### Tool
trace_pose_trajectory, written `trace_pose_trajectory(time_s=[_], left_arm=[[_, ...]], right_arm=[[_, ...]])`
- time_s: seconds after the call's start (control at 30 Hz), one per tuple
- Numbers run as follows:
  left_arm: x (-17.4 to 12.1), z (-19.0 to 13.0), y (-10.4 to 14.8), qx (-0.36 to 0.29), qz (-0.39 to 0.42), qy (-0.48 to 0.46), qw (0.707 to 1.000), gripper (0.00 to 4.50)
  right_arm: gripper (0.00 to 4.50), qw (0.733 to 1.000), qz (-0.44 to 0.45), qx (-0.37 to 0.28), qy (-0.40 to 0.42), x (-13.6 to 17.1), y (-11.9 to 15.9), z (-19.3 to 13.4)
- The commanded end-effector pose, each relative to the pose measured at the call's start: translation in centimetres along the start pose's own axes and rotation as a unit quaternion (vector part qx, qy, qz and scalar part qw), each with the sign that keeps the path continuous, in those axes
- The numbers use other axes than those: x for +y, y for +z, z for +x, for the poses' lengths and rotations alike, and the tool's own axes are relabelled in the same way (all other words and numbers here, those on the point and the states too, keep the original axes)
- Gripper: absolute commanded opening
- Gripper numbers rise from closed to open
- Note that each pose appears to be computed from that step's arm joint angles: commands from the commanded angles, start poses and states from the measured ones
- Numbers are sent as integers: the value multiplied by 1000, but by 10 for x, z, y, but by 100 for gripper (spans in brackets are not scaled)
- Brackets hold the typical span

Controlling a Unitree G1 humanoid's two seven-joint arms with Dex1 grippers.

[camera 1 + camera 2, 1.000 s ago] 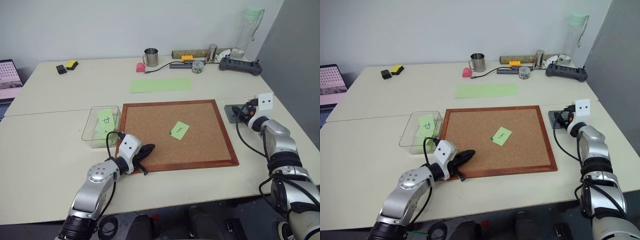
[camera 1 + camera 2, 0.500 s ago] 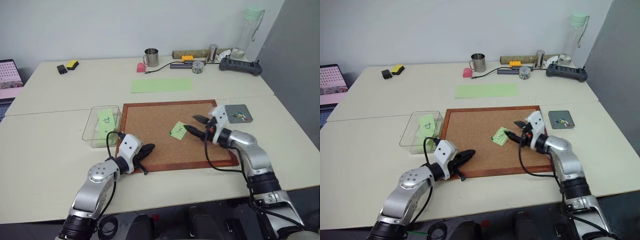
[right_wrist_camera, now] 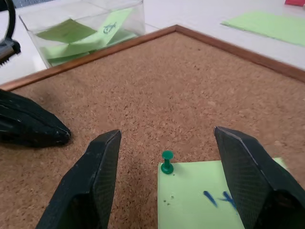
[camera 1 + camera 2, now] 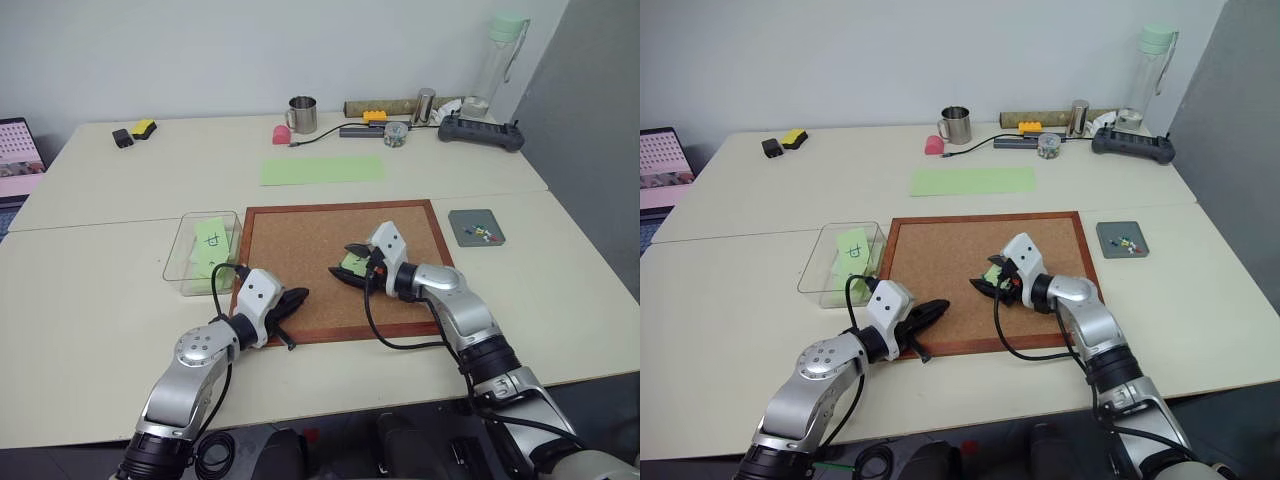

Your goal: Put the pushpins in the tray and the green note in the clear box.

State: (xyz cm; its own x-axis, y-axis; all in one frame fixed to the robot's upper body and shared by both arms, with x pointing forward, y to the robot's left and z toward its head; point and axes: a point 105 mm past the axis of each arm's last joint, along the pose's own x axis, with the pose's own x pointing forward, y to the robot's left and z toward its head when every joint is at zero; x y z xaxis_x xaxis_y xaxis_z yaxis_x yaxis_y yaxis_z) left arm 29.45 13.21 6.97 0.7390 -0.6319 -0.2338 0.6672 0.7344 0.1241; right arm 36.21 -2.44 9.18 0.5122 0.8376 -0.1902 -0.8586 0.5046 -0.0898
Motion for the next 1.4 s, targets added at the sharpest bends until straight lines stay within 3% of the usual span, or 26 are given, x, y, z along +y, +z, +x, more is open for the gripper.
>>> trace_pose_trajectory(time_s=[0.03, 0.1, 0.53, 0.83, 0.97, 1.23, 1.4], left_arm=[[-2, -5, -19, 39, -15, 3, 999, 0], [-2, -6, -19, 40, -16, 4, 999, 0], [-4, -5, -18, 38, -18, 4, 999, 0], [-3, -5, -18, 39, -18, 5, 999, 0], [-4, -5, -18, 39, -20, 4, 999, 0], [-4, 1, -13, 31, -22, -2, 999, 0], [-1, 10, 6, -3, -46, -4, 999, 0]], right_arm=[[305, 1000, -24, -4, -3, -3, 8, 7], [281, 1000, -24, -6, -5, -5, 9, 8], [7, 1000, -18, -17, -1, -5, 13, 4], [7, 997, -35, -75, 6, -3, 50, -10], [7, 992, -97, -79, -13, -8, 65, -19], [7, 977, -210, -41, 3, -6, 64, -38], [7, 977, -203, -55, -27, -15, 70, -47]])
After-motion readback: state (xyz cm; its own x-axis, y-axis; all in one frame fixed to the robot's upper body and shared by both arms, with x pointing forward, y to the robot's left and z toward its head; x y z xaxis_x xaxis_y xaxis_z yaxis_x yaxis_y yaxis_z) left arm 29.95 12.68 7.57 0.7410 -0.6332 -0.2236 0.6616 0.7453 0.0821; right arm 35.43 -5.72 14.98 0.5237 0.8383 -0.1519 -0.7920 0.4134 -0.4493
